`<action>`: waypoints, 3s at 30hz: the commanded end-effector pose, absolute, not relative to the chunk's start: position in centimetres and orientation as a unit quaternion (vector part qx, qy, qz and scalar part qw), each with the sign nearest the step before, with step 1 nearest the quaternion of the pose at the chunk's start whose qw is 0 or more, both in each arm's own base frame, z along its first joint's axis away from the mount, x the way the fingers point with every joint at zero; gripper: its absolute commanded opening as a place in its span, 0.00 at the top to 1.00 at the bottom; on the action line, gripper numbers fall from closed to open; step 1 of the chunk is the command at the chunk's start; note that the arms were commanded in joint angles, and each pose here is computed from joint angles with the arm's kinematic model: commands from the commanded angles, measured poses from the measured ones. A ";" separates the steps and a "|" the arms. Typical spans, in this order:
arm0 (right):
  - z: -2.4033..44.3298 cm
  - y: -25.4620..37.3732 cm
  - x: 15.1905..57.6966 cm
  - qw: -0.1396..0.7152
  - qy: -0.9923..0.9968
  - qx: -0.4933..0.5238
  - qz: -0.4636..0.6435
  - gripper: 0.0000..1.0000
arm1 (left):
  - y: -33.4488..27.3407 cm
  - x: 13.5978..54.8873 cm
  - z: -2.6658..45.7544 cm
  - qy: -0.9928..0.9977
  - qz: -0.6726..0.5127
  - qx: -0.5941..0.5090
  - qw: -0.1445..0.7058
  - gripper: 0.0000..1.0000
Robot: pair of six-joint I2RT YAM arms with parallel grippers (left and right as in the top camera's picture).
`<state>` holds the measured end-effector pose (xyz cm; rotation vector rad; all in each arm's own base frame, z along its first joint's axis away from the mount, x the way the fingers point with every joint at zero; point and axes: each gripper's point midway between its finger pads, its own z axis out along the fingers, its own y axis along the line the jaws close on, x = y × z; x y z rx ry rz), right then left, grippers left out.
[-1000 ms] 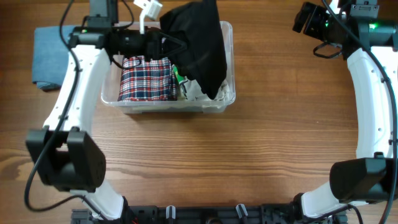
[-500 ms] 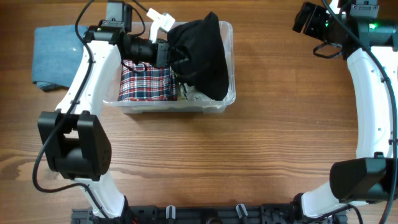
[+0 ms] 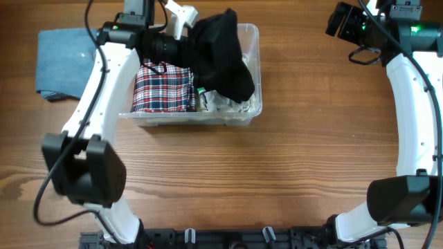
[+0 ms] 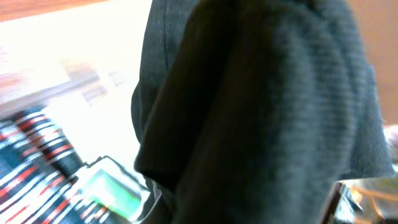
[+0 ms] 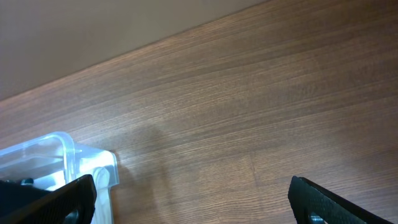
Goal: Pack container
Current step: 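Lower the black shirt into the bin and release it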
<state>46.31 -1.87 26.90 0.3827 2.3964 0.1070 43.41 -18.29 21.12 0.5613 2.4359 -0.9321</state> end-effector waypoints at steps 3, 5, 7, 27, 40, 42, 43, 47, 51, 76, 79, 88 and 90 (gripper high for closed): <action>27.3 -1.7 46.4 0.353 0.922 0.152 0.049 0.01 | -14.7 43.2 27.1 0.913 -0.203 0.151 0.319 0.96; 27.3 -1.7 46.4 0.353 0.922 0.152 0.049 0.00 | -14.1 43.3 27.4 0.919 -0.139 0.149 0.337 0.96; 27.3 -1.7 46.4 0.353 0.922 0.152 0.049 0.00 | -13.9 43.3 27.6 0.917 -0.060 0.175 0.353 0.96; 27.3 -1.7 46.4 0.353 0.922 0.152 0.049 0.00 | -10.5 45.9 30.1 0.829 0.326 0.271 0.365 0.96; 27.3 -1.7 46.4 0.353 0.922 0.152 0.049 0.00 | -14.3 48.3 19.6 0.829 0.344 0.348 0.270 0.96; 27.3 -1.7 46.4 0.353 0.922 0.152 0.049 0.00 | -16.7 48.4 19.5 0.824 0.326 0.361 0.292 0.96; 27.3 -1.7 46.4 0.353 0.922 0.152 0.049 0.00 | -18.7 48.3 19.3 0.823 0.300 0.371 0.308 0.96; 27.3 -1.7 46.4 0.353 0.922 0.152 0.049 0.00 | -21.9 48.0 18.6 0.834 0.230 0.372 0.336 0.96; 27.3 -1.7 46.4 0.353 0.922 0.152 0.049 0.00 | -24.5 47.7 16.9 0.835 0.199 0.386 0.339 0.96; 27.3 -1.7 46.4 0.353 0.922 0.152 0.049 0.00 | -26.4 44.2 15.1 0.862 0.195 0.350 0.311 0.96; 27.3 -1.7 46.4 0.353 0.922 0.152 0.049 0.00 | -25.7 43.6 16.0 0.846 0.211 0.391 0.296 0.96; 27.3 -1.7 46.4 0.353 0.922 0.152 0.049 0.00 | -23.6 43.1 15.5 0.727 0.282 0.595 0.197 0.96; 27.3 -1.7 46.4 0.353 0.922 0.152 0.049 0.00 | -23.6 43.1 15.5 0.679 0.295 0.648 0.175 0.96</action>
